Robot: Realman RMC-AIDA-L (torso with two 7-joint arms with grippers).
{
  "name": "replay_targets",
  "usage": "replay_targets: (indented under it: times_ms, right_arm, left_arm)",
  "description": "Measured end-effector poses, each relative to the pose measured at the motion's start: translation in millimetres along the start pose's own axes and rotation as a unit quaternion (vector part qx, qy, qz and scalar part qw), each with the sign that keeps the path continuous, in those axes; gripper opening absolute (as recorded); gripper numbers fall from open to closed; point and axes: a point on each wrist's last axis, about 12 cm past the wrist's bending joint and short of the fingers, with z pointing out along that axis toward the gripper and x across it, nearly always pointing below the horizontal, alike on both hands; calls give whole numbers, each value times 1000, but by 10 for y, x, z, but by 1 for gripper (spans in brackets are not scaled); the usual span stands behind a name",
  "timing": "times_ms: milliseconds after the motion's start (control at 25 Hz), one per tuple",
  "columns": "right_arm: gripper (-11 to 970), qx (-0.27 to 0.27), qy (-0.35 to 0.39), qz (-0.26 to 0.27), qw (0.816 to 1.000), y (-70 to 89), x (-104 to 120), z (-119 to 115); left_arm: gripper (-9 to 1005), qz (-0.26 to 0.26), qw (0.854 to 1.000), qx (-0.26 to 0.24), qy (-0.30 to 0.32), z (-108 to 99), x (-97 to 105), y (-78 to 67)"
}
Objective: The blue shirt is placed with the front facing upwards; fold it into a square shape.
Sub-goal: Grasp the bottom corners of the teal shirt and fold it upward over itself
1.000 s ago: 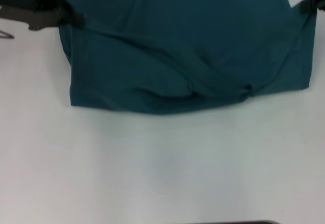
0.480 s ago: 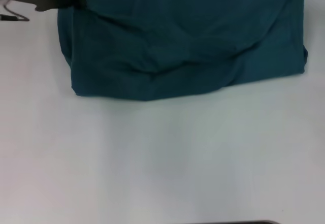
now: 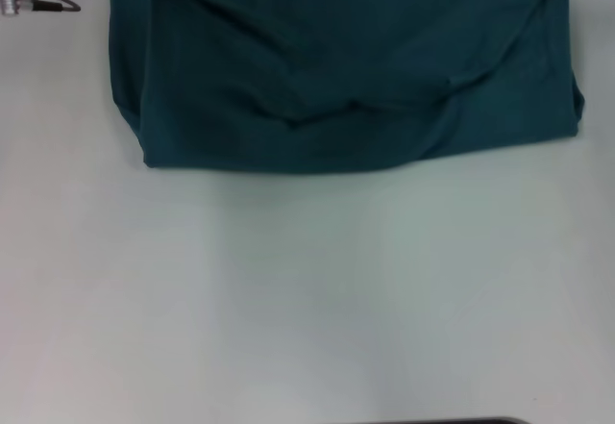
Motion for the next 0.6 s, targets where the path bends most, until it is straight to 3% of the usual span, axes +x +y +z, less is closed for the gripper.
replay_targets:
  times_ms: [600]
  right_arm:
    - [75, 44, -50, -21, 998, 32, -234, 22]
  left_arm:
    - [36, -20, 997, -31, -63, -8, -184, 45]
